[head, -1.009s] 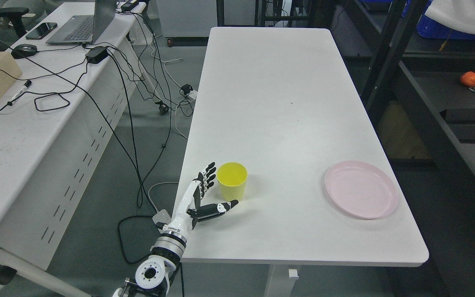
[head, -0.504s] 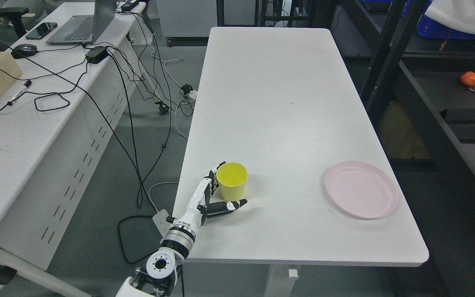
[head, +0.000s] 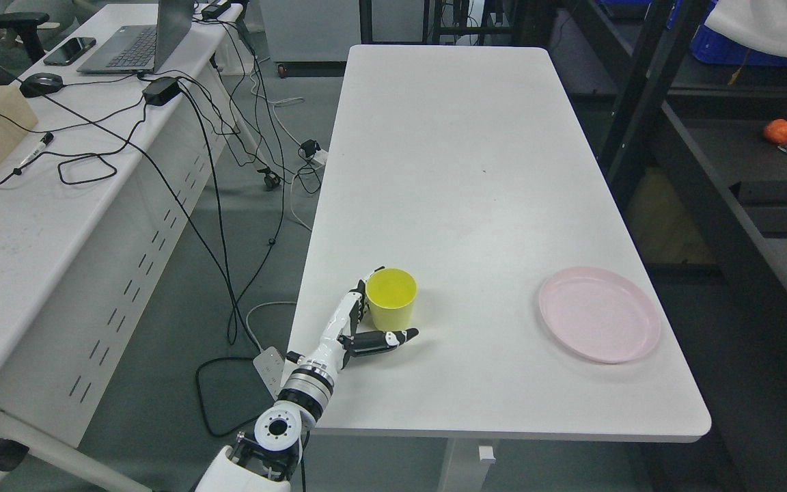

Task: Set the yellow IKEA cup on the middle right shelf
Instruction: 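Close the left hand's fingers around the yellow cup's side, then lift the yellow cup off the table with the left hand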

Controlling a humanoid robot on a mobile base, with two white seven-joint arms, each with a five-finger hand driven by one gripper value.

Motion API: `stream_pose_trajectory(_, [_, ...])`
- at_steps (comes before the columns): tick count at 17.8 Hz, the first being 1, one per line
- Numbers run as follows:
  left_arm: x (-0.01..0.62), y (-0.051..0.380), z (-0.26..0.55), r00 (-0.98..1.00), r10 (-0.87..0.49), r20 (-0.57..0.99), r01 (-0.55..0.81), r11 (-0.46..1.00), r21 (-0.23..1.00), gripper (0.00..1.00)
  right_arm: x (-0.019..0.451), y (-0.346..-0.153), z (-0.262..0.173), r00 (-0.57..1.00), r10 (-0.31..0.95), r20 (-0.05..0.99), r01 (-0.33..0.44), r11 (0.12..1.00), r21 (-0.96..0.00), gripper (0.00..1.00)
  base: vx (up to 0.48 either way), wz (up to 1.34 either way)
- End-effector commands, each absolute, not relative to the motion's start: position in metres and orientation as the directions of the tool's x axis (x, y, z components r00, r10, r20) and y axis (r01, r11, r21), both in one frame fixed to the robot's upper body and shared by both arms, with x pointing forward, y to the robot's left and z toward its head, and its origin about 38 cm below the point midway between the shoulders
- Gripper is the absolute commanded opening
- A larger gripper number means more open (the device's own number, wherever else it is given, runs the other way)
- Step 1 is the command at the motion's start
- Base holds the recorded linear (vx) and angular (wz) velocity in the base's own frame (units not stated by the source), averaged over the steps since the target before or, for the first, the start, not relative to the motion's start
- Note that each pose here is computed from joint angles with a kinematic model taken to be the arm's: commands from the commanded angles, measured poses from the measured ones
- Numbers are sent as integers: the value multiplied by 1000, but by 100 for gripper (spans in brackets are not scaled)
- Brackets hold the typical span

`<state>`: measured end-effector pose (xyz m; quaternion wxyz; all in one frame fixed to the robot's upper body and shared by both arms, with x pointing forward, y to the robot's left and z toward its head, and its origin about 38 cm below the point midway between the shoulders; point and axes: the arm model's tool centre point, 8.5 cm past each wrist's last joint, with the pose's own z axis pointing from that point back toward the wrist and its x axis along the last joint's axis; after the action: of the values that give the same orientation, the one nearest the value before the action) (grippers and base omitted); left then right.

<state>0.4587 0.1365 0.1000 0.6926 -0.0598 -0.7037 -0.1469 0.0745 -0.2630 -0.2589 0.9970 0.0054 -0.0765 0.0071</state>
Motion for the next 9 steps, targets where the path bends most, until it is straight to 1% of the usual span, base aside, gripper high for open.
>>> stream_pose_trajectory(1, [459,137,87,-3,-154,988,307,940,147,87,67,-291,-257,990,7,138,23,977,-213,99,0,0])
stream_pose_trajectory(2, [459,137,87,-8,-150,989,309,940,145,82,67,-291,-257,990,7,138,23,977,-213,99,0,0])
stream_pose_trajectory(3, [459,138,87,-15,-144,990,305,942,141,72,67,-291,-257,990,7,138,23,977,-213,99,0,0])
stream_pose_trajectory(4, [458,141,89,-42,-126,991,296,946,133,58,67,-291,-257,990,7,138,23,977,-213,99,0,0])
stream_pose_trajectory(6, [456,149,95,-119,-74,990,270,957,104,24,67,-291,-257,991,7,136,23,977,-213,99,0,0])
stream_pose_trajectory(7, [455,152,96,-133,-48,990,250,965,80,14,67,-291,-257,990,7,138,23,977,-213,99,0,0])
stream_pose_trajectory(9, [454,158,98,-152,3,988,208,978,29,0,67,-291,-257,990,7,138,23,977,-213,99,0,0])
